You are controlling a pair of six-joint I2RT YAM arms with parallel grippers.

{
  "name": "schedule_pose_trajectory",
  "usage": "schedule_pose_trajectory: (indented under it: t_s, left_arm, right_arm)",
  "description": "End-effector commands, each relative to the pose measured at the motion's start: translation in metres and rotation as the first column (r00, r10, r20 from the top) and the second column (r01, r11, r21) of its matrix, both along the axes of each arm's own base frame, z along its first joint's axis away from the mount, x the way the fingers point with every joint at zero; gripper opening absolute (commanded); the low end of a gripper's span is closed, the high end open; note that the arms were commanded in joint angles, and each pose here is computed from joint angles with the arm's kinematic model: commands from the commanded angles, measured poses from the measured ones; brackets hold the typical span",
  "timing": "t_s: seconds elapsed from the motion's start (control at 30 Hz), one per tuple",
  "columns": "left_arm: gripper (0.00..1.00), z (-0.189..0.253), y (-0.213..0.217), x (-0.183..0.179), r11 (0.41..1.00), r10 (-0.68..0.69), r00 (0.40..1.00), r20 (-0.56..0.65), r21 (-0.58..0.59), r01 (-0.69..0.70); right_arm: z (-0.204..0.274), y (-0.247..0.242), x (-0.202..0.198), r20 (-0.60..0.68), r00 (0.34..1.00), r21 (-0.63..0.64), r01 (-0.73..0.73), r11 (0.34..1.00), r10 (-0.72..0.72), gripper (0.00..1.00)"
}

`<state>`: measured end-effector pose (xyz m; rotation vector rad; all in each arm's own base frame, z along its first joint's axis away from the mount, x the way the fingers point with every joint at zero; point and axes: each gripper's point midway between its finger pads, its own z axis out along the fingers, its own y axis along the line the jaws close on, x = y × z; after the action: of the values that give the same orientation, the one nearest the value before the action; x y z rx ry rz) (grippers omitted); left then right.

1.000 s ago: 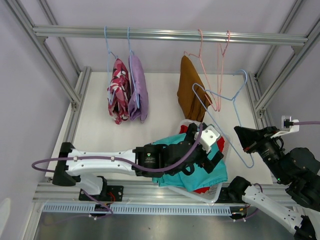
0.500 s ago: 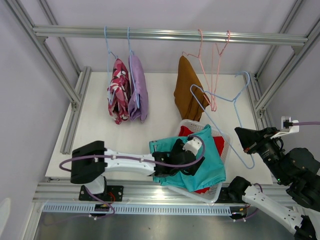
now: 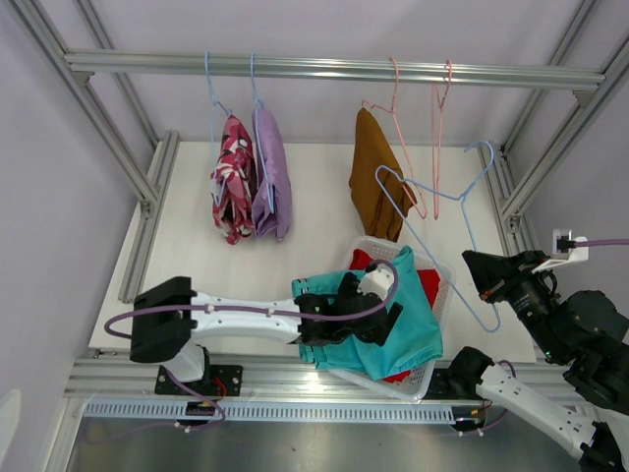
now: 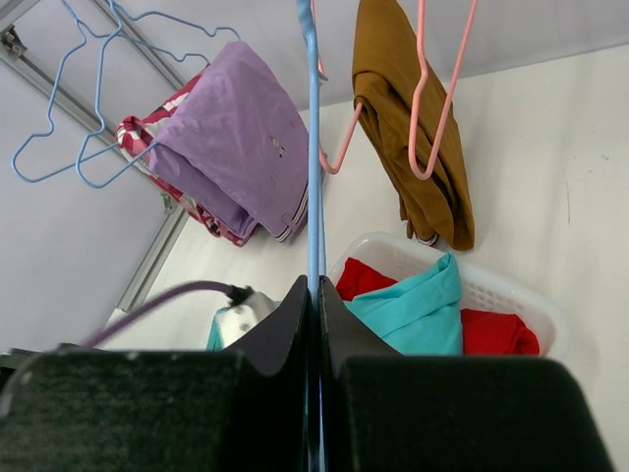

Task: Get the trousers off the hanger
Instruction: Place the trousers in the bin.

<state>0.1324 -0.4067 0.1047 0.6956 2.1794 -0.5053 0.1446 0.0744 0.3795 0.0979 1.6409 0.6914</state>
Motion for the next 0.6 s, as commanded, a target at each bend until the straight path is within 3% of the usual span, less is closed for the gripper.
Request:
schedule_pose_trajectory:
  t_s: [0.0,0.13,0.23,0.37,0.57]
  left_arm:
    - [1.0,0.074,-0.001,-0.001,0.996,-0.012,0.999,0.051,-0.092,0.017]
    - [0.99,0.116,-0.019,0.003,0.984,-0.052,0.993,0.104,-0.167,0.069]
    - [0.99,0.122,-0.038,0.006,0.981,-0.07,0.99,0.12,-0.174,0.09]
    - [1.0,0.102,-0.059,0.009,0.981,-0.098,0.991,0.094,-0.158,0.112]
    - [0.99,0.023,-0.069,0.009,0.988,-0.099,0.995,-0.023,-0.118,0.096]
  right_arm:
    - [0.018,-0.005,-0.001,0.04,0.999,0.047,0.013,0.999,-0.015,0.0]
    - [0.019,-0.003,0.0,0.042,0.999,0.043,0.01,0.999,-0.012,0.0]
    - [0.022,-0.004,0.0,0.049,0.999,0.043,0.011,0.999,-0.014,0.0]
    - [0.021,-0.005,-0.001,0.047,0.999,0.038,0.01,0.999,-0.012,0.0]
    - [0.009,-0.011,0.0,0.023,0.999,0.006,0.035,0.999,-0.035,0.0]
